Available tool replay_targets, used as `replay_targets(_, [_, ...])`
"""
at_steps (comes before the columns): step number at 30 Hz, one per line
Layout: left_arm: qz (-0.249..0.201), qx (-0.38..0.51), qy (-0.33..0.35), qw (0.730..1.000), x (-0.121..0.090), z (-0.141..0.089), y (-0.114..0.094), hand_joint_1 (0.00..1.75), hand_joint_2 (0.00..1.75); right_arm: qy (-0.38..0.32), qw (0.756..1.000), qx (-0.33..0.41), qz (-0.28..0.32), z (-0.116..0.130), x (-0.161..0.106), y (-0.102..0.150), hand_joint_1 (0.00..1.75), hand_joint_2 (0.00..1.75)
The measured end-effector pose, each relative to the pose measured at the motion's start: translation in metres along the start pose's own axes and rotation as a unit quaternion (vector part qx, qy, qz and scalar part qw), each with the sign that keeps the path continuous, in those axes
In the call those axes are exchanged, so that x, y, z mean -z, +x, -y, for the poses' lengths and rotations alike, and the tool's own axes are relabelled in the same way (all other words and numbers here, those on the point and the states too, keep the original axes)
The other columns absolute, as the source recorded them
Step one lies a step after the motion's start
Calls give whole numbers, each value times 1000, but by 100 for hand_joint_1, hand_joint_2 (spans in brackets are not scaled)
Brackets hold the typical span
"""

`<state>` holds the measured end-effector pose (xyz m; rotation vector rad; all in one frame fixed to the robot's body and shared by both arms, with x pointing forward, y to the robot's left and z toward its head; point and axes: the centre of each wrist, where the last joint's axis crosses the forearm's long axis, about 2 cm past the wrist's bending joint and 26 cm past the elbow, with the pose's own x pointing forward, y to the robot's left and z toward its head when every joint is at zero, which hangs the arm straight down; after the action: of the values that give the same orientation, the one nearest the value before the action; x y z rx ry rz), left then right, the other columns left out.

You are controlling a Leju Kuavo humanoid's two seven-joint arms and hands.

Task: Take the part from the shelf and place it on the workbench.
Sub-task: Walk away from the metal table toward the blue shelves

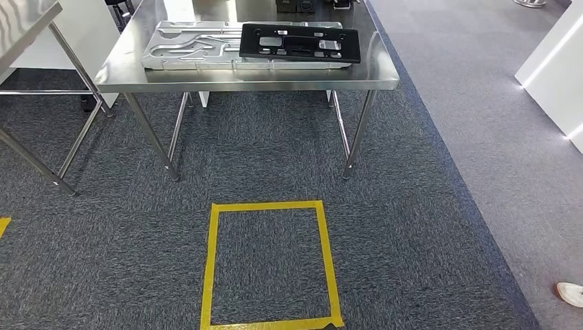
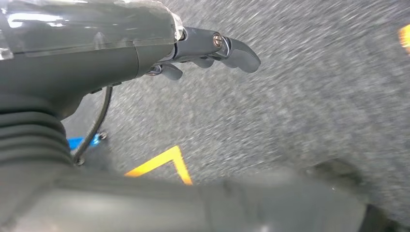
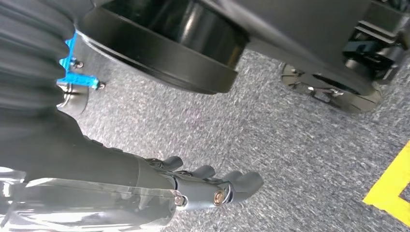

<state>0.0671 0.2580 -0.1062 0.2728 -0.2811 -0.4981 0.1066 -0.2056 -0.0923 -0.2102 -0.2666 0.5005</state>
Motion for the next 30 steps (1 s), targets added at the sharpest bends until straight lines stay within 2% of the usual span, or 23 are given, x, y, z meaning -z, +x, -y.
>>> replay_targets(4, [-14,-14,0,1000,0,0,-1,0,175,-2,1000,23,10,2,1,-4,0,175])
replay_targets(10, [-2,-55,-1,998,2,-8,8,0,175,16,997,68,-13,-4,1,-29,0,175])
replay_targets(14, [0,-86,-9,996,3,-11,7,0,0,25,995,97,-24,-2,2,-45,0,175])
replay_targets(16, [-6,-98,-15,995,2,-9,0,0,0,28,993,109,-25,0,2,-49,0,175])
replay_targets(20, [-28,-117,-36,992,-2,0,-23,0,0,26,991,128,-22,7,4,-53,0,0])
replay_targets(25, [-59,-137,-58,987,-9,13,-54,0,0,14,988,153,-8,22,7,-52,0,0])
replay_targets(30, [-70,-162,-75,981,-13,17,-68,0,0,14,984,178,0,32,9,-62,0,0])
